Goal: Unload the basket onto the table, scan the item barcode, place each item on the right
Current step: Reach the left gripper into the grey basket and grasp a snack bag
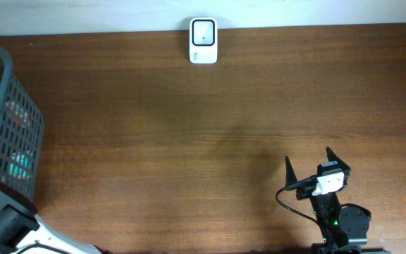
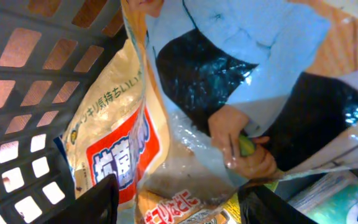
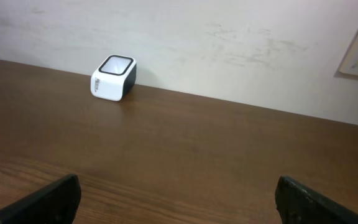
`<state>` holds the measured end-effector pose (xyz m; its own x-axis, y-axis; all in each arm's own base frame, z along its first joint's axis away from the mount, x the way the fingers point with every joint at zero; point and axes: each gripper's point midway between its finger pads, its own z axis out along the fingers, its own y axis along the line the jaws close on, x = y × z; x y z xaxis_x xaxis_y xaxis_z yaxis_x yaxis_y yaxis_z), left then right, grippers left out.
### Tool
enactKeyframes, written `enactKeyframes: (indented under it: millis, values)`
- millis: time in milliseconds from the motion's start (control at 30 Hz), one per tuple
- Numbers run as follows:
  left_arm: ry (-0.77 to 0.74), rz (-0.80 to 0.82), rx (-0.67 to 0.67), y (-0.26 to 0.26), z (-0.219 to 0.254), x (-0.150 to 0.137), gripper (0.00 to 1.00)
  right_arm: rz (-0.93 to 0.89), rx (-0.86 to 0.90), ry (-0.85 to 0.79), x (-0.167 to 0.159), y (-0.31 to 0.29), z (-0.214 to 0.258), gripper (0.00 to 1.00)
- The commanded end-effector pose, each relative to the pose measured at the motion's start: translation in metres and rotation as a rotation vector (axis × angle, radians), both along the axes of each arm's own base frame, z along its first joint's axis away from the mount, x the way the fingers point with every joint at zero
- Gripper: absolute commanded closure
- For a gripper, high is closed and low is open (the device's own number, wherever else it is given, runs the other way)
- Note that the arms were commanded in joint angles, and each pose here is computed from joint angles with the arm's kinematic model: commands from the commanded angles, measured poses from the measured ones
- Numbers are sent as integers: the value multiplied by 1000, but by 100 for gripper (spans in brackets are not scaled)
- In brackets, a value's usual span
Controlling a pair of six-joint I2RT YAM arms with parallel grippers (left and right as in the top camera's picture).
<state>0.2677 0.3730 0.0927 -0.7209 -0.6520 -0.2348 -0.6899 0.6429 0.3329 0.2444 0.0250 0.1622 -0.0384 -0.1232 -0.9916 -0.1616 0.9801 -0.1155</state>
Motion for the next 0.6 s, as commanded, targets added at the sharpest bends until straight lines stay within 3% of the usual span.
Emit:
enactKeyframes:
  millis: [0, 100, 133, 167, 200, 233, 333, 400, 500, 567]
  values:
    - [16, 7, 13, 10, -13, -3, 37, 4, 9, 5, 0, 1, -2, 1]
    - [17, 35, 12, 22, -26, -10, 33, 4, 9, 5, 0, 1, -2, 1]
    - [25, 41, 3, 23, -31, -13, 39, 4, 9, 5, 0, 1, -2, 1]
    - [28, 48, -1, 24, -33, -16, 57, 4, 9, 5, 0, 1, -2, 1]
    - [28, 53, -1, 26, -33, -18, 89, 4, 9, 5, 0, 1, -2, 1]
    - [28, 55, -1, 26, -32, -19, 100, 4, 9, 5, 0, 1, -2, 1]
    - [-6, 34, -16, 19, -26, -9, 100, 4, 9, 5, 0, 1, -2, 1]
    - [-97, -4, -12, 13, 5, 11, 100, 4, 9, 5, 0, 1, -2, 1]
    - [-314, -86, 98, 0, 104, 43, 100, 4, 9, 5, 0, 1, -2, 1]
    - [-458, -145, 229, -21, 190, 49, 100, 4, 9, 5, 0, 1, -2, 1]
